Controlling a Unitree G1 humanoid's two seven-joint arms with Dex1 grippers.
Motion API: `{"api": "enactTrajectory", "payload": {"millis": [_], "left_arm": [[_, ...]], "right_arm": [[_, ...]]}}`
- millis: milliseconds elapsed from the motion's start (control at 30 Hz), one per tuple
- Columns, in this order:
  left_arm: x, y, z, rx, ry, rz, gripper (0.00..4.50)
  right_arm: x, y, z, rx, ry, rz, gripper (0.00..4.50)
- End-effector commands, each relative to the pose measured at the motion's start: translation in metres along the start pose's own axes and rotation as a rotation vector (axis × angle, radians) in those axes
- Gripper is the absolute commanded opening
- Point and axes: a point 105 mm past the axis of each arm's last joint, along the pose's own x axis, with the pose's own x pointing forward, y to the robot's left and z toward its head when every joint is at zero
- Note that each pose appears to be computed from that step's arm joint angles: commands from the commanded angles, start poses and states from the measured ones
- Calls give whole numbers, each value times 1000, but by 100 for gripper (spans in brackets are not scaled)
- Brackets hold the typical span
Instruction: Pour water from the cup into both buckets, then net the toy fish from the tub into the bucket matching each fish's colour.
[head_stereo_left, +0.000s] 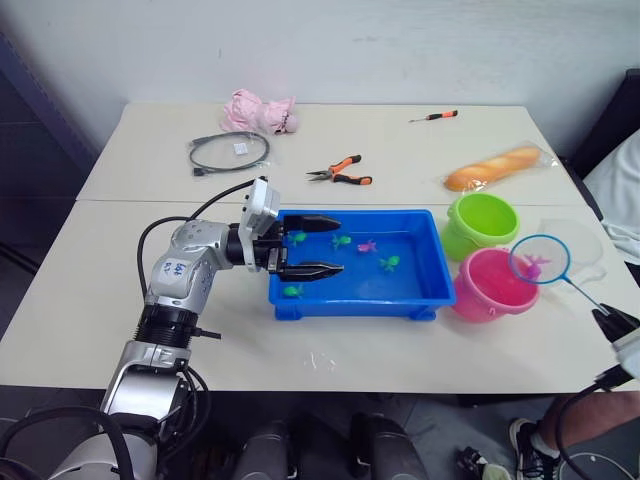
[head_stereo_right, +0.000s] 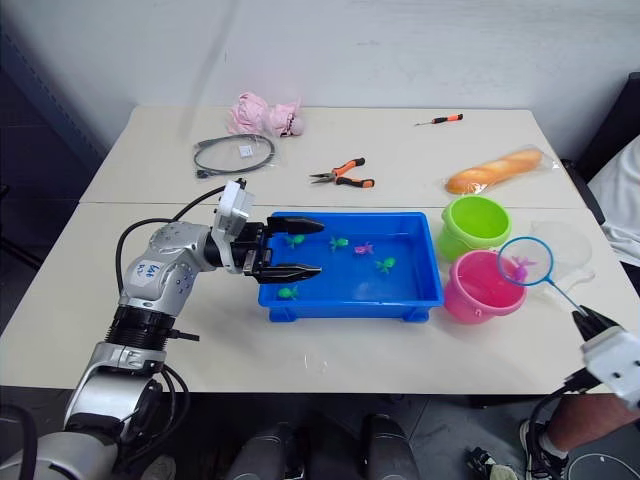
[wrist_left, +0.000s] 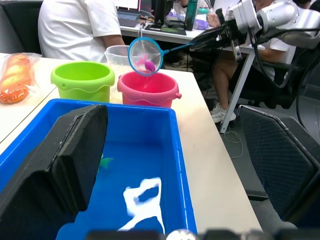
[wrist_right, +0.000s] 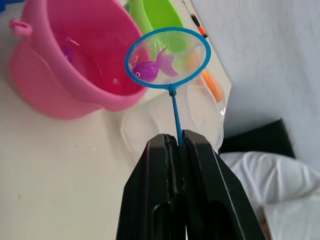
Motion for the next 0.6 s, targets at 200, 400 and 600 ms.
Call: {"api": "enactTrajectory", "payload": {"millis": [200, 400, 600], "left_arm": [[-3, -5, 2, 18, 0, 5, 446], [-4, -5, 1, 24, -6, 17, 446], [-9, -3, 0, 27, -1, 37, 446]], "right_arm": [[0, -9, 9, -475, 15, -138, 0], [-10, 3, 9, -567, -8, -150, 0], [-10, -6, 14, -584, -26, -208, 0]]}}
